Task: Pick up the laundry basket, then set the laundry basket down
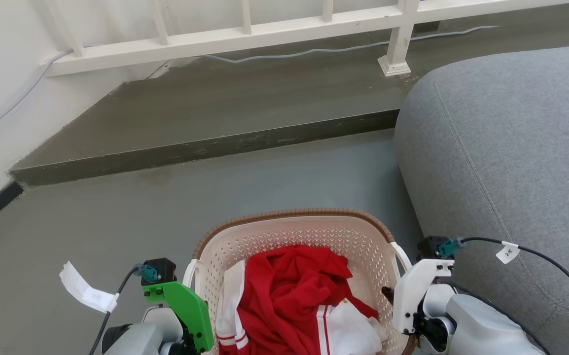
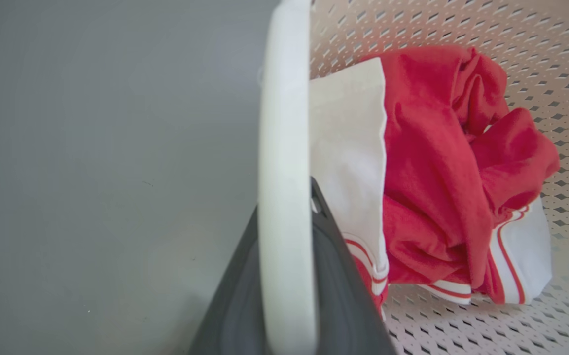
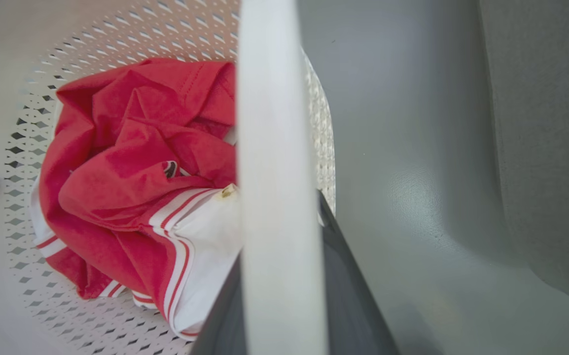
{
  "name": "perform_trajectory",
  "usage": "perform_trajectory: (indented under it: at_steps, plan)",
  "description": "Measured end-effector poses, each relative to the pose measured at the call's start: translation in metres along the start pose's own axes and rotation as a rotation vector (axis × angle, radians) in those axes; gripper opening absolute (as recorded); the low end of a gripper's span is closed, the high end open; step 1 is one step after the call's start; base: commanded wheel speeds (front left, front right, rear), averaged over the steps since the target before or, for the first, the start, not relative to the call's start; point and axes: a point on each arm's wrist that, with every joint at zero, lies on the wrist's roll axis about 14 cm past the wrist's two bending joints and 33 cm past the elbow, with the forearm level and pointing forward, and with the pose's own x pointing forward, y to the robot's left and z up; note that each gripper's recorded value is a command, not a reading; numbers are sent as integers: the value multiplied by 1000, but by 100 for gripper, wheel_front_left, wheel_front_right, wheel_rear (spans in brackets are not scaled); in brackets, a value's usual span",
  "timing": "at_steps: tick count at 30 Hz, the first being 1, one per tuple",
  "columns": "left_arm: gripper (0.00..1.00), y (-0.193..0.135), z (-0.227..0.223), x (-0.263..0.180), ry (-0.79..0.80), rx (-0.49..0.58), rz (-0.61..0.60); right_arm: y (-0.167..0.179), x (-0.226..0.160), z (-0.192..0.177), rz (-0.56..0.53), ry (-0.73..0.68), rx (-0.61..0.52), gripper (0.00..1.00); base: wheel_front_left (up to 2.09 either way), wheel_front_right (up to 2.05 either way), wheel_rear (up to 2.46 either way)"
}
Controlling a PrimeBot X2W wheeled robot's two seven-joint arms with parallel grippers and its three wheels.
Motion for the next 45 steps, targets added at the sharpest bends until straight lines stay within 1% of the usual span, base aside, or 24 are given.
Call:
perform_trajectory:
  at_steps: [14,22,29,36,45]
  plan:
    - [0,1,-2,3,11,-15,4,-1,2,-5,-1,22,6,0,0,0,0]
    - [0,5,-4,13,37,-28,12,-6,10,4,-6,36,5,0,0,0,0]
    - [0,7,23,31,3,-19,9,-15,25,29,-14,19,1,0,0,0,0]
    - [0,15,28,52,16,-19,16,-24,44,31,-20,38,23,0,0,0,0]
    - [0,25,41,80,2,-11,15,-36,70,45,-27,27,32,0,0,0,0]
